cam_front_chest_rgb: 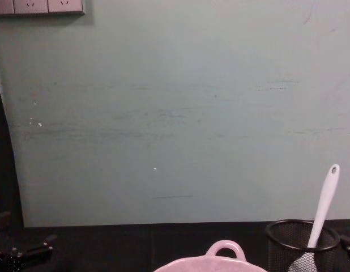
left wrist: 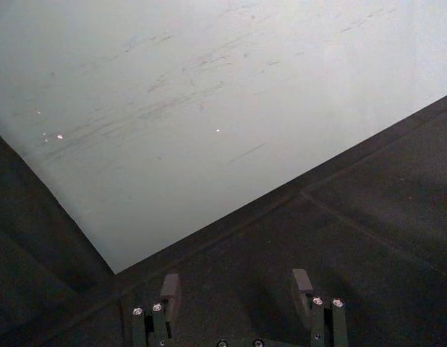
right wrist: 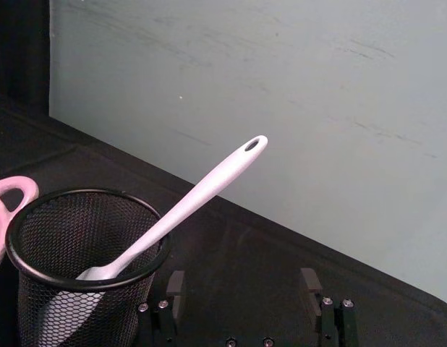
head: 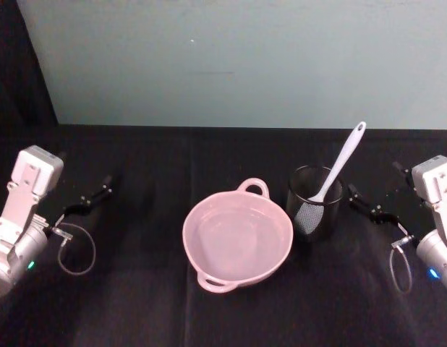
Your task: Use the one hand to pick up the spoon and stir the clear water in the bowl.
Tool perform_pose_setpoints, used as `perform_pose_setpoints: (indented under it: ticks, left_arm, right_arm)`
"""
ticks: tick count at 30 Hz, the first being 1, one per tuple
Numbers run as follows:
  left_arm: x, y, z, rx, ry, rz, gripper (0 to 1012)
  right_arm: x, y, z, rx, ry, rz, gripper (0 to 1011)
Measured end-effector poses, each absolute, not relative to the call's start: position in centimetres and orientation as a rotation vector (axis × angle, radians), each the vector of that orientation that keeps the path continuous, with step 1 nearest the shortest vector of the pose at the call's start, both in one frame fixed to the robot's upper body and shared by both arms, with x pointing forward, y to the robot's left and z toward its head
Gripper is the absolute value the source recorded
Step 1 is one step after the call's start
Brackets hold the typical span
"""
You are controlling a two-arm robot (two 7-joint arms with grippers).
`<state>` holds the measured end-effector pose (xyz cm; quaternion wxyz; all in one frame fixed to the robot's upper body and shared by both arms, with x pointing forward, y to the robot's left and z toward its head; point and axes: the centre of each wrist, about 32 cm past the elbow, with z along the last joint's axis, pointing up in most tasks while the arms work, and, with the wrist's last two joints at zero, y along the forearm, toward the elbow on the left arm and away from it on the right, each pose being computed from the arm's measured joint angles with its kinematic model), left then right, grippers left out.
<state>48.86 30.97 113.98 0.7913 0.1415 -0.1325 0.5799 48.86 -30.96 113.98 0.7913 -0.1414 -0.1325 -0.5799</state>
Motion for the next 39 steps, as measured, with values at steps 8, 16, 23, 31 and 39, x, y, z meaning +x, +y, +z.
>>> perform_pose_setpoints:
  ticks: [8, 16, 23, 31, 39]
  left_arm:
    - [48.86, 30.97, 113.98, 0.304, -0.285, 1.248, 1005]
    - [48.86, 30.97, 113.98, 0.304, -0.285, 1.248, 1005]
    - [48.86, 30.97, 113.98, 0.305, -0.285, 1.248, 1005]
    - [48.86, 30.96, 113.98, 0.304, -0.285, 1.248, 1005]
    - [48.86, 30.97, 113.98, 0.304, -0.285, 1.248, 1005]
  right_arm:
    - [48.86, -30.97, 113.98, -0.304, -0.285, -1.248, 1002]
    - [48.86, -30.96, 113.98, -0.304, -0.285, -1.248, 1002]
    - [48.86, -30.96, 113.98, -0.304, -0.285, -1.248, 1002]
    - [48.86, -30.96, 113.98, -0.304, -0.285, -1.248, 1002]
    - [48.86, -30.96, 113.98, -0.304, -0.285, -1.248, 1002]
